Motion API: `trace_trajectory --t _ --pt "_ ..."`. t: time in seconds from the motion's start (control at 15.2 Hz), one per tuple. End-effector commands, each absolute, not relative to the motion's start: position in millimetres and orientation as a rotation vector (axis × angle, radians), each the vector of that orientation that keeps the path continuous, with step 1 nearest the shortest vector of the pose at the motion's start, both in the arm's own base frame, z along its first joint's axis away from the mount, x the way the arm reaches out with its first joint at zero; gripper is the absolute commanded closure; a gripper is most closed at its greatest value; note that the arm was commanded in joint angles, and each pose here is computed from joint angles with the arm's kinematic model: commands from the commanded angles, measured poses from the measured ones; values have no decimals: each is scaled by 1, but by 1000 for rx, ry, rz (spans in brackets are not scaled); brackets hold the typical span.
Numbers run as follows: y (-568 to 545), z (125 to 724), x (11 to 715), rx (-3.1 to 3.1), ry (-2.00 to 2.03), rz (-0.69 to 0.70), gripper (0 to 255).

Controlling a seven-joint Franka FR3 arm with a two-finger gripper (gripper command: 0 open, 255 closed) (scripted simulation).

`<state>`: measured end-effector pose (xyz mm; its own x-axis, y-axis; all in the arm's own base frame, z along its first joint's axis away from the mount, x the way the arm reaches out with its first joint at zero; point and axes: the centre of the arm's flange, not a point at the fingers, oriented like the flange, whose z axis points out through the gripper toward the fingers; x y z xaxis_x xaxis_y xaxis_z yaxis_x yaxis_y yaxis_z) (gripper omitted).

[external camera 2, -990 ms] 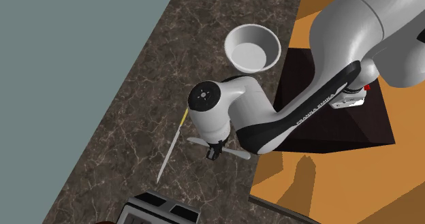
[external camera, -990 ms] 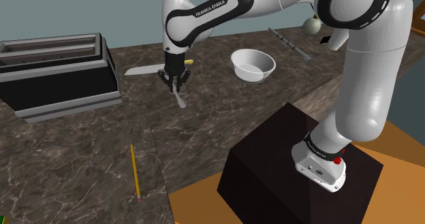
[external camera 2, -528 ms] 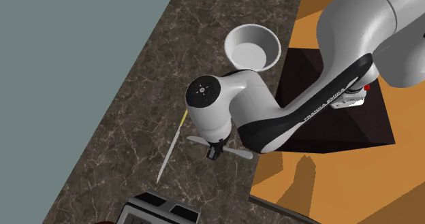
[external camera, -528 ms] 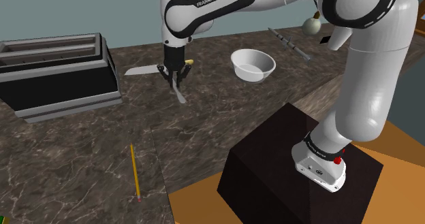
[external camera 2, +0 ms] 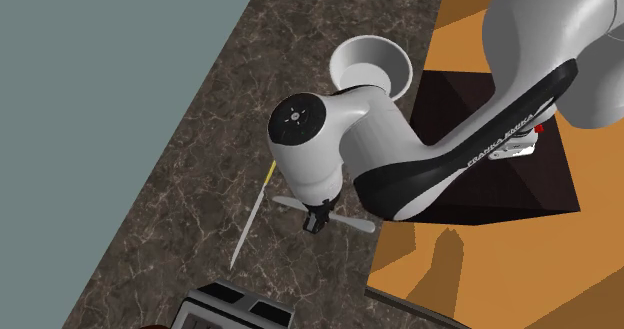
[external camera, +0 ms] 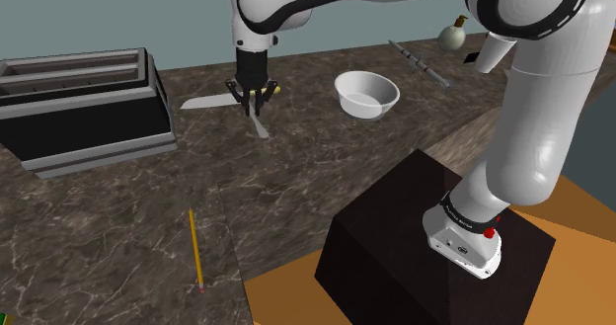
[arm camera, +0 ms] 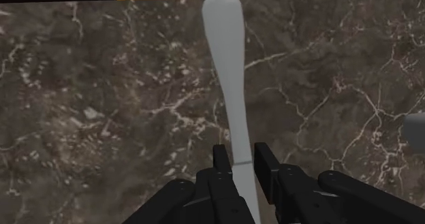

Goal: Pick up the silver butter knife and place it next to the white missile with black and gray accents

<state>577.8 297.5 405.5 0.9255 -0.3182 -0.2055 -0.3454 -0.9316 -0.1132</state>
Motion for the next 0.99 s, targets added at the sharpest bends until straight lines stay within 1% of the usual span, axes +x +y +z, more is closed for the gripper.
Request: trace_trajectory --t 0.0,0.92 --pt "298 416 579 -2937 509 277 255" --pt "298 490 579 -2937 509 277 255"
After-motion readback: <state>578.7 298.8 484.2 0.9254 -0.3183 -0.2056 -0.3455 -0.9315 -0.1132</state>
